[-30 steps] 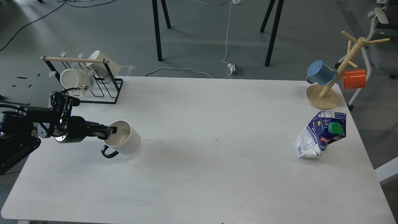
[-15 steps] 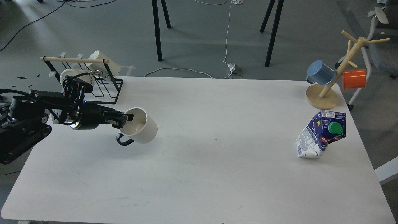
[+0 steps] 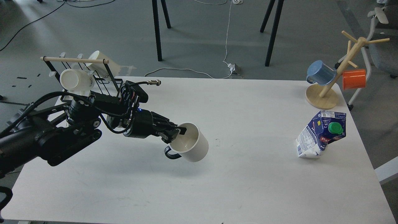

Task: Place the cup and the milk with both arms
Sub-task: 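Carry the white mug with the left gripper toward the table center, then release the mug and withdraw the left gripper toward the dish rack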

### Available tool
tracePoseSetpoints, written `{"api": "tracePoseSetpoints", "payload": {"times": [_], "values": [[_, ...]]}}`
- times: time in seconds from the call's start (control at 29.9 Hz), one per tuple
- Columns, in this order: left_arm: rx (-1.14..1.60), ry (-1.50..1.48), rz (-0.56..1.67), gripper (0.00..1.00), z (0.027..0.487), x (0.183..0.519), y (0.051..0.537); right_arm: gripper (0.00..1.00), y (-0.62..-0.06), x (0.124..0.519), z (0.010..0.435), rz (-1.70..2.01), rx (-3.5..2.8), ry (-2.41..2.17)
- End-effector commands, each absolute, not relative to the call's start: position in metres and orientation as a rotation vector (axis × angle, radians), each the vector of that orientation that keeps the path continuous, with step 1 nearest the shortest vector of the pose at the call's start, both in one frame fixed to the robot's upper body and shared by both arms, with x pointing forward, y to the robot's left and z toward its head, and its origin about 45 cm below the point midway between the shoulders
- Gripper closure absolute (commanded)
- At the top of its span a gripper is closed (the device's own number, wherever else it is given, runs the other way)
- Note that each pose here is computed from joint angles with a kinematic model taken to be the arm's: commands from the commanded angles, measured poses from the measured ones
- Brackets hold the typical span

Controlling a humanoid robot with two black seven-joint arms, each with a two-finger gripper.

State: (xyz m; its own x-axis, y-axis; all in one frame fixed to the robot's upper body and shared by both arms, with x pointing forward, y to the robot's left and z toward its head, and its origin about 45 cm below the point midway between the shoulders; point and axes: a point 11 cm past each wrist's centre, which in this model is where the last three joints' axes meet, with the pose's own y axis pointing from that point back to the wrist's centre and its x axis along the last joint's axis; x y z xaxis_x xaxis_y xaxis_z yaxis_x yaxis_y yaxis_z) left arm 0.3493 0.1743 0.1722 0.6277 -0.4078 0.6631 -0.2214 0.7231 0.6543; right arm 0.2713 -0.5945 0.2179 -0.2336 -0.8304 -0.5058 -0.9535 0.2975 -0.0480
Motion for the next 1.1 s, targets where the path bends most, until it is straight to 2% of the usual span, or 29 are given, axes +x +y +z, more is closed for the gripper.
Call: {"api": "tracePoseSetpoints", "payload": {"times": [0.0, 0.33, 0.57, 0.8, 0.9, 1.0, 1.04, 1.07], "values": [[0.752, -0.922, -0.156, 1.00, 0.163, 0.342, 0.150, 0.04, -0.596, 0.271, 0.221, 0.370, -1.590, 2.135], [0.751, -0.859, -0.180, 0.98, 0.122, 0.334, 0.116, 0.04, -0.601, 0.269, 0.221, 0.360, -1.579, 2.152], [0.752, -0.832, -0.179, 0.84, 0.114, 0.331, 0.114, 0.04, -0.605, 0.268, 0.225, 0.347, -1.581, 2.161], [0.764, -0.811, -0.179, 0.76, 0.108, 0.328, 0.121, 0.04, -0.605, 0.267, 0.224, 0.349, -1.581, 2.165], [0.766, -0.804, -0.168, 0.64, 0.108, 0.329, 0.125, 0.04, -0.607, 0.267, 0.224, 0.347, -1.578, 2.170], [0.751, -0.793, -0.141, 0.27, 0.111, 0.332, 0.125, 0.04, -0.608, 0.266, 0.224, 0.345, -1.575, 2.172], [0.729, -0.774, -0.116, 0.21, 0.115, 0.334, 0.124, 0.04, -0.607, 0.266, 0.224, 0.345, -1.576, 2.171], [0.699, -0.743, -0.075, 0.21, 0.121, 0.337, 0.125, 0.04, -0.607, 0.266, 0.224, 0.345, -1.576, 2.171]]}}
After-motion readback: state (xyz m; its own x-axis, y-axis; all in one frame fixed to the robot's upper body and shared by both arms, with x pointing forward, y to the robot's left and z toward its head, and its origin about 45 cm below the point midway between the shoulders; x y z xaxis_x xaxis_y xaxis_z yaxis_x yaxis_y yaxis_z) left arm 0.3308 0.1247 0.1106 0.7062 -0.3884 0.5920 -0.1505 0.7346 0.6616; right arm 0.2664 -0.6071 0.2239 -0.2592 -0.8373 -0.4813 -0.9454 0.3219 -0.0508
